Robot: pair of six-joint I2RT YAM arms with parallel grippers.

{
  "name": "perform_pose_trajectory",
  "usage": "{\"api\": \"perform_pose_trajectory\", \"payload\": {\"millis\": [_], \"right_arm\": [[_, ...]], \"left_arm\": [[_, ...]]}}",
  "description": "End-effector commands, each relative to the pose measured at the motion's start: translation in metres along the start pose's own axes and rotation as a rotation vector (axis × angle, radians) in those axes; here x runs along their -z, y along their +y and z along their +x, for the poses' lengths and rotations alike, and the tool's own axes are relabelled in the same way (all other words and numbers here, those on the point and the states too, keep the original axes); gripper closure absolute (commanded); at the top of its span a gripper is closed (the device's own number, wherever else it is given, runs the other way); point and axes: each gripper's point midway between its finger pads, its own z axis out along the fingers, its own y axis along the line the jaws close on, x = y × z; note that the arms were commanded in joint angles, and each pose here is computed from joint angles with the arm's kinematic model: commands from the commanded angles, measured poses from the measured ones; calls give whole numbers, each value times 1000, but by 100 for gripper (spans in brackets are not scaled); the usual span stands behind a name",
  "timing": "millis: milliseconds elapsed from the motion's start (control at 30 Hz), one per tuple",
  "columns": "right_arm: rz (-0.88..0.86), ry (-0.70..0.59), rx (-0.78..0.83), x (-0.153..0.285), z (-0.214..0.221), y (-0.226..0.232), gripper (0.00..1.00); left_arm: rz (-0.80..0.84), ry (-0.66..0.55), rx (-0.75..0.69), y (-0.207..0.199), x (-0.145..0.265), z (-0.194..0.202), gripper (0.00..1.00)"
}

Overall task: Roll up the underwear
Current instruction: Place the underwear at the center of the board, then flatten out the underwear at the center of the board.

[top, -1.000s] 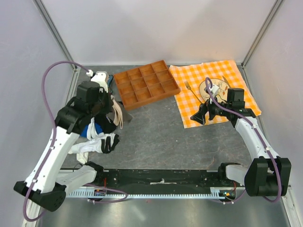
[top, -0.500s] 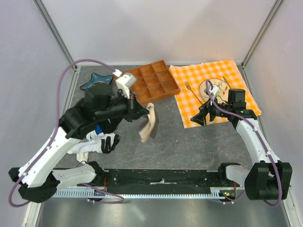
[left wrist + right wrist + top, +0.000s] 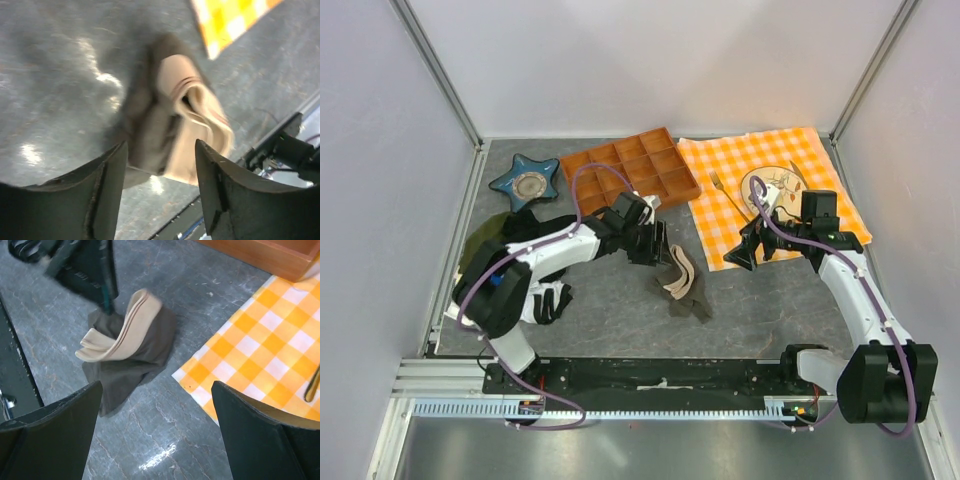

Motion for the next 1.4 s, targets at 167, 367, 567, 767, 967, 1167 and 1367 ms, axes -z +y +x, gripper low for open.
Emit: {"api": "perform_pose_trajectory", "payload": {"millis": [167,367,567,767,967,1167,1367], "right_arm": [[-303,70,319,-28,27,74,3],[-289,224,436,-71,46,97,9],[-288,299,342,-95,59,106,17],[-138,267,135,-104,46,87,20],[-46,248,-6,-109,44,67,34],[-16,271,-28,-111,51,59,48],[12,271,-46,-110,50,51,65]], "left_arm": [[-29,-261,-161,-7,87,-72,23],[-168,-310,-219,26,147,-34,25],[-164,-351,-159,40,164,2,29],[-73,-326,-49,45,144,33,32],[-27,-280,-24,46,129,49,34],[16,-256,-37,39,120,49,35],[34,-223,-43,35,109,51,35]]}}
